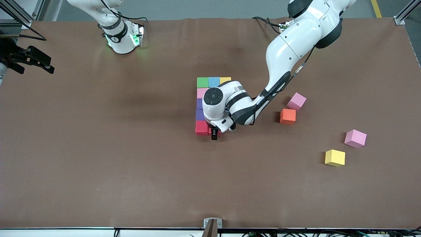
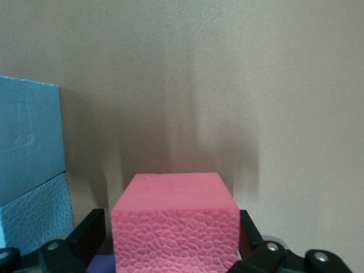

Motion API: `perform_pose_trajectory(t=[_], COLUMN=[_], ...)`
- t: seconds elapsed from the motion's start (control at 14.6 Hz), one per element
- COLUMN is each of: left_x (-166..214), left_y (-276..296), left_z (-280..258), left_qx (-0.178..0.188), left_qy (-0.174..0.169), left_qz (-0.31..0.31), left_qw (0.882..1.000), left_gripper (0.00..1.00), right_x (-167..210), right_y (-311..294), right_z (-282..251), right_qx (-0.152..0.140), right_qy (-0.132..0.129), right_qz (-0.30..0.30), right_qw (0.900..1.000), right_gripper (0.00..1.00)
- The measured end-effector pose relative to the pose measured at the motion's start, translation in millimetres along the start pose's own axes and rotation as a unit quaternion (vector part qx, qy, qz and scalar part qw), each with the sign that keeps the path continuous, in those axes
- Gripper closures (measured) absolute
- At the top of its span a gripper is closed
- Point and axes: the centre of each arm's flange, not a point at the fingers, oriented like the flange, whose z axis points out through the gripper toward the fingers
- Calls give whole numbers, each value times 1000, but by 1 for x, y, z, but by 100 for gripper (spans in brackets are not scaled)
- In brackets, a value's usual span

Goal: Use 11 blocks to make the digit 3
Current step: 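Lower the red block below the purple block and open the left gripper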

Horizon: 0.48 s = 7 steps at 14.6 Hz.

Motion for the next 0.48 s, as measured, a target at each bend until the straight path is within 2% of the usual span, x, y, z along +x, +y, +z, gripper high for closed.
perform_pose_trajectory(t=[0.48], left_x=[3], left_y=[15], left_z=[-60], left_qx=[-27], left_qy=[-1], left_qz=[-9], left_qw=[1000], left_gripper=[0], right_x=[-3], right_y=[0], right_z=[-3], right_qx=[0], right_qy=[1], right_qz=[0], right_qw=[1000], right_gripper=[0])
